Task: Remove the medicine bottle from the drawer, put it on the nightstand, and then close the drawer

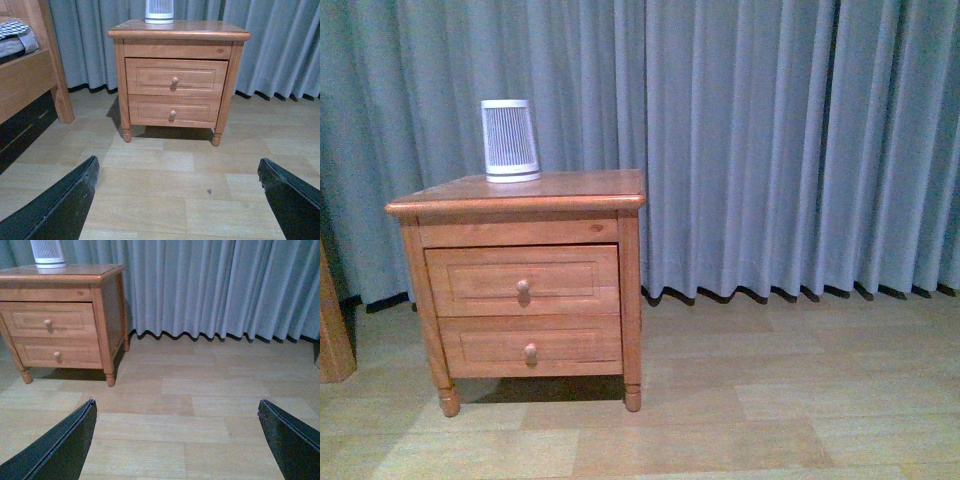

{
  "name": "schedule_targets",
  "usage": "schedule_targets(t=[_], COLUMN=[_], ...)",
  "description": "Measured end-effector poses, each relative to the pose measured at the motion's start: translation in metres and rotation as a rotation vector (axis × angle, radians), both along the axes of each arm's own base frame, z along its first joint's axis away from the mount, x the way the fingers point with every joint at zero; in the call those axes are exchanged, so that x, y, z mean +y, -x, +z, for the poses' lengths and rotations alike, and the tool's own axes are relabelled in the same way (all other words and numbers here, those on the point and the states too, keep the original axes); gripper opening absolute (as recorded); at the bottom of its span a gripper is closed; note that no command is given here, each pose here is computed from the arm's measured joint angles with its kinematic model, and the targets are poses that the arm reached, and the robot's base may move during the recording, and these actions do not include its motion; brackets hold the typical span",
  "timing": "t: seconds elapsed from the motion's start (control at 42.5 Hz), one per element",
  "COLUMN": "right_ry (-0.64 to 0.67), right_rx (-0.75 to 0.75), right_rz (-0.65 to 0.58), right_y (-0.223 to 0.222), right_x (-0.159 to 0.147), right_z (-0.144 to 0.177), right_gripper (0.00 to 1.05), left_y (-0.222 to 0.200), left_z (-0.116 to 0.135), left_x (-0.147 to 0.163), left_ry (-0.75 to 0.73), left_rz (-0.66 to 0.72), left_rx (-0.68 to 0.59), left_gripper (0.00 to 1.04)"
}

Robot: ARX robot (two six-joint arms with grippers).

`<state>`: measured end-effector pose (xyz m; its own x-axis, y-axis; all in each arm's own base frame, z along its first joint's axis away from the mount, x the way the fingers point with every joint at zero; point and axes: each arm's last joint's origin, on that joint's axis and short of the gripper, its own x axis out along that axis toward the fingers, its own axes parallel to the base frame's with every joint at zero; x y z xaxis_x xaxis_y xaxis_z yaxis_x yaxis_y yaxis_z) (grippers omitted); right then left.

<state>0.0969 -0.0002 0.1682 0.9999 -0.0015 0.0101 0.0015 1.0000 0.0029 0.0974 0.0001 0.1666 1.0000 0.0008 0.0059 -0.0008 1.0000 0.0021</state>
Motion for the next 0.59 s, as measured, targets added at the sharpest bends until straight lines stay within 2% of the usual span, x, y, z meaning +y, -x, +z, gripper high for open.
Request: schedule_targets(t=[0.589], right_ry=[0.000], right_rx=[0.000], right_rz=[0.000], right_y=[0.0000], right_x=[0.0000], right_z=[0.0000], right_gripper=[0.98], left_y=[0.0000], left_z=[0.0000], left_x=[0.0000], left_ry=[0.000], left_rz=[0.000], left_rx=[0.000], left_gripper=[0.98])
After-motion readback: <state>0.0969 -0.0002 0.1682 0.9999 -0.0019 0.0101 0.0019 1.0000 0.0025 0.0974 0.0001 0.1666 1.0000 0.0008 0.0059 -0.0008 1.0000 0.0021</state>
